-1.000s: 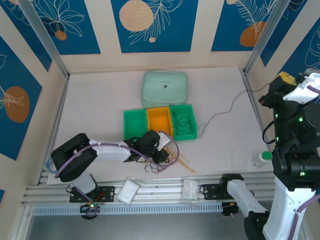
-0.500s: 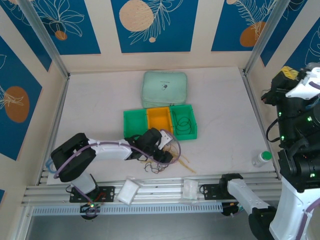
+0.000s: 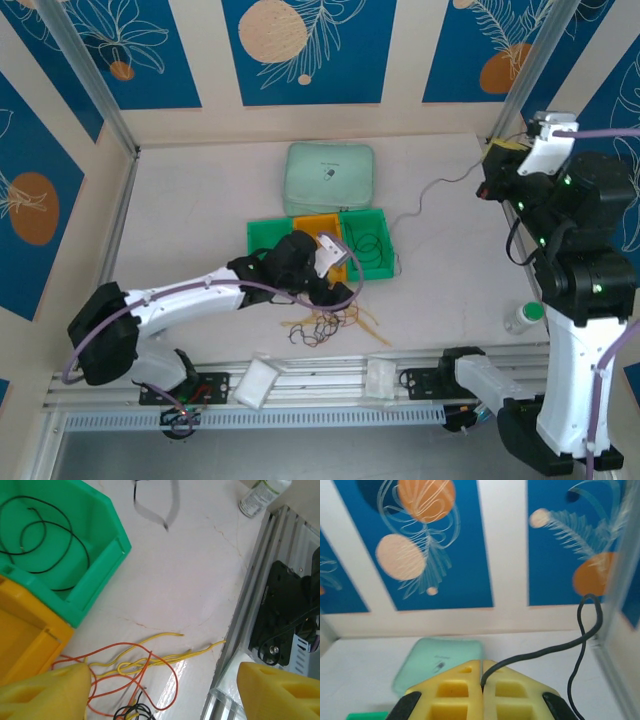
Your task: Untangle the cables
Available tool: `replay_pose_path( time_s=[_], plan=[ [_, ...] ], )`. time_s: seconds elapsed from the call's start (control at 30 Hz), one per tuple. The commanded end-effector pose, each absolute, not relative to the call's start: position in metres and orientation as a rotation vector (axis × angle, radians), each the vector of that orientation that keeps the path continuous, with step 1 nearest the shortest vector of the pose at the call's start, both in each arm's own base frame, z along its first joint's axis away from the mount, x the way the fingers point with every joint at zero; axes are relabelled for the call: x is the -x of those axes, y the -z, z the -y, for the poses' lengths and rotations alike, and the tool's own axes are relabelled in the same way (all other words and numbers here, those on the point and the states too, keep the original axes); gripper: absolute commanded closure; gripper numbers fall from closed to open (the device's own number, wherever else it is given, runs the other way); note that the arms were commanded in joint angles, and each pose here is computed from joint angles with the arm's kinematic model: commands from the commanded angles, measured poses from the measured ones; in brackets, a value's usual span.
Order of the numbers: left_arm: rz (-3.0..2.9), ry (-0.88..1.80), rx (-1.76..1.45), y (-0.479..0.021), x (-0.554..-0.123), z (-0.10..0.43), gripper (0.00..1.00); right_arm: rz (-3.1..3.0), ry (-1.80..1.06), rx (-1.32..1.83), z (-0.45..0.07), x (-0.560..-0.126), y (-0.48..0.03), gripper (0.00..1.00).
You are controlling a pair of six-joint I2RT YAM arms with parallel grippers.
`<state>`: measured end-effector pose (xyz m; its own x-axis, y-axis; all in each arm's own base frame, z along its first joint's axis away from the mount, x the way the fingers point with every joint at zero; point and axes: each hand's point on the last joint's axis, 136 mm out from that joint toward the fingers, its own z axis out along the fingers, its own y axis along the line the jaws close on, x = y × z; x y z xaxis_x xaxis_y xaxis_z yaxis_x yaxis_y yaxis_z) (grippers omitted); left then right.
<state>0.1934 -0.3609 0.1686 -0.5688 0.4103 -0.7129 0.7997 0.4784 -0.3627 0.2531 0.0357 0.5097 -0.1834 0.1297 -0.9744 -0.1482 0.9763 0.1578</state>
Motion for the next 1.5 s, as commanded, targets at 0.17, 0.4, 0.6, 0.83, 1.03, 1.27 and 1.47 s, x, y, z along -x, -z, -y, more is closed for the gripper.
replay_pose_path(
  time_s=[0.17, 0.4, 0.6, 0.83, 1.03, 1.27, 1.47],
  plan=[
    [-2.231, 0.765, -0.755, -0.207, -0.226, 0.301, 0.23, -1.670, -0.623, 0.190, -0.101, -0.282, -0.528, 1.00],
    [-2.289, 0.701, -0.636, -0.203, -0.238, 0.264, 0.23, -1.650, -0.681, 0.218, -0.113, -0.303, -0.534, 1.00],
    [-2.320, 0.681, -0.530, -0.200, -0.248, 0.241, 0.22, -1.645, -0.717, 0.243, -0.120, -0.311, -0.540, 1.00],
    [-2.347, 0.645, -0.479, -0.197, -0.252, 0.221, 0.22, -1.615, -0.742, 0.279, -0.129, -0.311, -0.552, 1.00],
    [-2.341, 0.635, -0.454, -0.197, -0.254, 0.212, 0.22, -1.600, -0.763, 0.321, -0.143, -0.313, -0.556, 1.00],
    [-2.343, 0.631, -0.433, -0.196, -0.255, 0.207, 0.22, -1.542, -0.757, 0.331, -0.144, -0.313, -0.576, 1.00],
    [-2.337, 0.623, -0.421, -0.197, -0.256, 0.204, 0.22, -1.549, -0.776, 0.357, -0.153, -0.315, -0.574, 1.00]
  ],
)
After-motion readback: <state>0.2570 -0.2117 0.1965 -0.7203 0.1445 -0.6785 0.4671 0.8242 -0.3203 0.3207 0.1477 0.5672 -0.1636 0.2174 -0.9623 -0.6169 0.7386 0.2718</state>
